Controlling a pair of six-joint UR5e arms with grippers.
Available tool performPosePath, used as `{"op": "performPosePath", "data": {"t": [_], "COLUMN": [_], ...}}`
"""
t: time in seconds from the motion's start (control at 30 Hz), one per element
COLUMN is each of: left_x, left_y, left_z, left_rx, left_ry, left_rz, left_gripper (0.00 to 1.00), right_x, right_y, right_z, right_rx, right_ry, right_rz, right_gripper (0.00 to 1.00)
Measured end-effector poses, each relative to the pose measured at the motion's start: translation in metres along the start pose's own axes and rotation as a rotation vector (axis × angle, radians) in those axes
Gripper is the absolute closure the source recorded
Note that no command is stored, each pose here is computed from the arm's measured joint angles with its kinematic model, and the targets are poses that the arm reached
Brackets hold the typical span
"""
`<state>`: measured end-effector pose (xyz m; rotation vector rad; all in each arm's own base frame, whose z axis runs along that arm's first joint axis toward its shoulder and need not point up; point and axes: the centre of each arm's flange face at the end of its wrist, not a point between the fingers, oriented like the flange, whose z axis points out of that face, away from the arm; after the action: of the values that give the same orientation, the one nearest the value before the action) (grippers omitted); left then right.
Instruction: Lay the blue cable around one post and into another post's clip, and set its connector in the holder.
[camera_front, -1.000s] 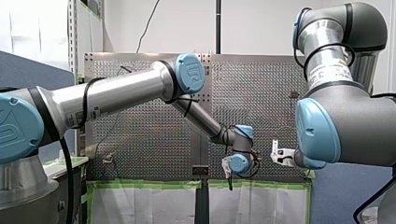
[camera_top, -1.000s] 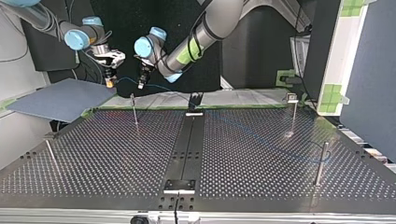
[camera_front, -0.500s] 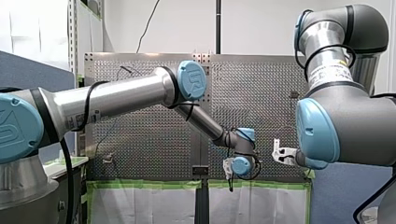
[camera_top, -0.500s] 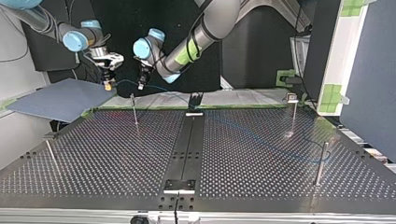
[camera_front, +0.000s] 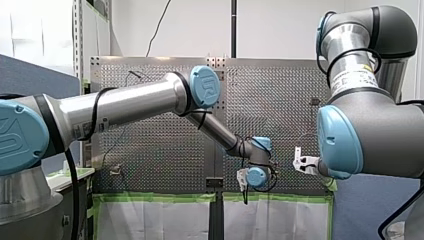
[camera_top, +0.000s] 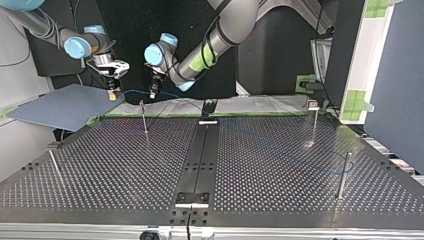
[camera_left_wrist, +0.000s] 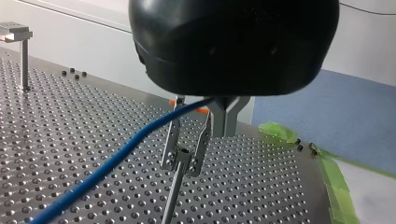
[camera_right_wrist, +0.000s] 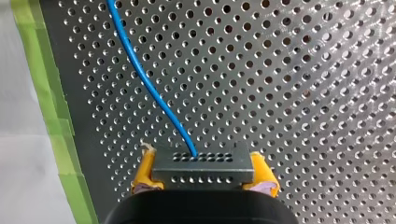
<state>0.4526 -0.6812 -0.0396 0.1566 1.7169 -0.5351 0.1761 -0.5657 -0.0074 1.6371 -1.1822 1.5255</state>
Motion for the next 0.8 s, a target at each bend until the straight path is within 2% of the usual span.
{"op": "performPosePath", "data": {"t": [0.13, 0.27, 0.37, 0.5, 0.67, 0.8], "left_x": [-0.001, -0.004, -0.006, -0.011, -0.001, 0.015], "left_y": [-0.001, -0.002, -0.004, -0.006, 0.004, 0.011], "left_z": [0.001, 0.002, 0.003, 0.006, 0.005, 0.006], "left_rx": [0.002, 0.004, 0.005, 0.004, -0.011, -0.032], "left_ry": [-0.002, -0.006, -0.007, -0.01, 0.014, 0.04], "left_rz": [-0.002, -0.003, -0.004, -0.005, 0.007, 0.038], "left_gripper": [0.99, 0.99, 0.99, 0.99, 0.99, 0.99], "right_x": [-0.009, -0.027, -0.039, -0.042, -0.035, -0.034], "right_y": [-0.002, -0.002, -0.001, -0.001, 0.005, 0.006], "right_z": [0.005, 0.009, 0.009, 0.011, 0.019, 0.02], "right_rx": [0.016, 0.022, 0.024, 0.025, 0.023, 0.02], "right_ry": [-0.018, -0.056, -0.075, -0.081, -0.084, -0.105], "right_rz": [-0.002, -0.014, -0.016, -0.018, -0.028, -0.022], "right_gripper": [1.0, 1.0, 1.0, 1.0, 1.0, 1.0]}}
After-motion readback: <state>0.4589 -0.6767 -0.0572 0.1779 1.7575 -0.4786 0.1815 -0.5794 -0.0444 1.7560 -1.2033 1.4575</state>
